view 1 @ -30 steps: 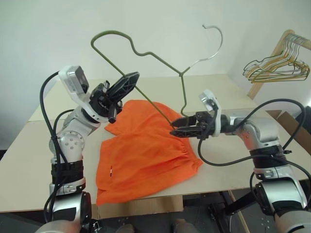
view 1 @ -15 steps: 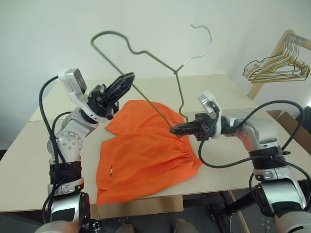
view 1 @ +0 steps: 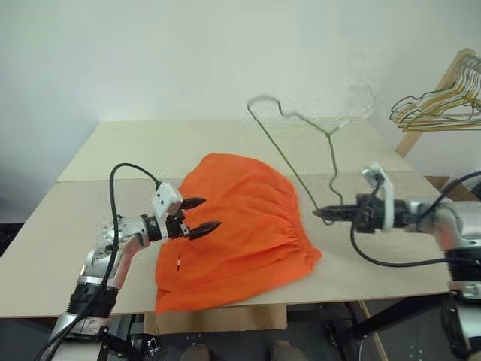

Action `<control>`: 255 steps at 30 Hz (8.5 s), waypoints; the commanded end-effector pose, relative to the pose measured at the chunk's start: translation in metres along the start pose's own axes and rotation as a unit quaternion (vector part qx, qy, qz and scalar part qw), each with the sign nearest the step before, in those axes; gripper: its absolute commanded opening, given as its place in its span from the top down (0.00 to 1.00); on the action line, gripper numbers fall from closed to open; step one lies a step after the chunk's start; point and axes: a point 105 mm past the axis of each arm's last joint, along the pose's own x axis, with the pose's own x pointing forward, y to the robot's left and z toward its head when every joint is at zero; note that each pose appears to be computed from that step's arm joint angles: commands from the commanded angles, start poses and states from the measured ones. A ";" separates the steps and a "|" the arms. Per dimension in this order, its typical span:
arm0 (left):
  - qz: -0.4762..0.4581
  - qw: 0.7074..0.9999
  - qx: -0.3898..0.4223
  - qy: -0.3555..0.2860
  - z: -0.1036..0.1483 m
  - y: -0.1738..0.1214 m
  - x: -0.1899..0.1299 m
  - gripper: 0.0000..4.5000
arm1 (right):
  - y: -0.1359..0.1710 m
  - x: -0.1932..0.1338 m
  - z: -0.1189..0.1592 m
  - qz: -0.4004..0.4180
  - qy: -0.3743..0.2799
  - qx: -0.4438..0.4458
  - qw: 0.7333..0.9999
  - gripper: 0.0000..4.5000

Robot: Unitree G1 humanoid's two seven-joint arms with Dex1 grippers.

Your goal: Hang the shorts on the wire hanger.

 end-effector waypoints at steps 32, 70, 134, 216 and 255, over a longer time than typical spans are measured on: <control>-0.143 0.982 0.105 0.066 -0.003 -0.055 -0.016 0.01 | -0.014 -0.061 -0.086 0.005 0.114 0.244 0.963 1.00; -0.128 0.978 0.127 0.100 -0.020 -0.059 -0.013 0.01 | -0.043 0.012 -0.061 0.059 0.096 0.221 0.969 1.00; -0.260 0.920 0.224 0.189 0.080 0.064 0.037 0.01 | -0.029 0.081 -0.001 0.041 0.134 -0.345 0.928 1.00; -0.154 0.945 0.260 0.124 0.116 0.093 0.015 1.00 | -0.018 0.108 -0.011 0.011 -0.158 -0.032 0.987 0.20; -0.164 0.932 0.270 0.178 0.105 0.098 -0.020 1.00 | -0.067 0.056 0.014 -0.091 -0.152 -0.014 0.984 0.98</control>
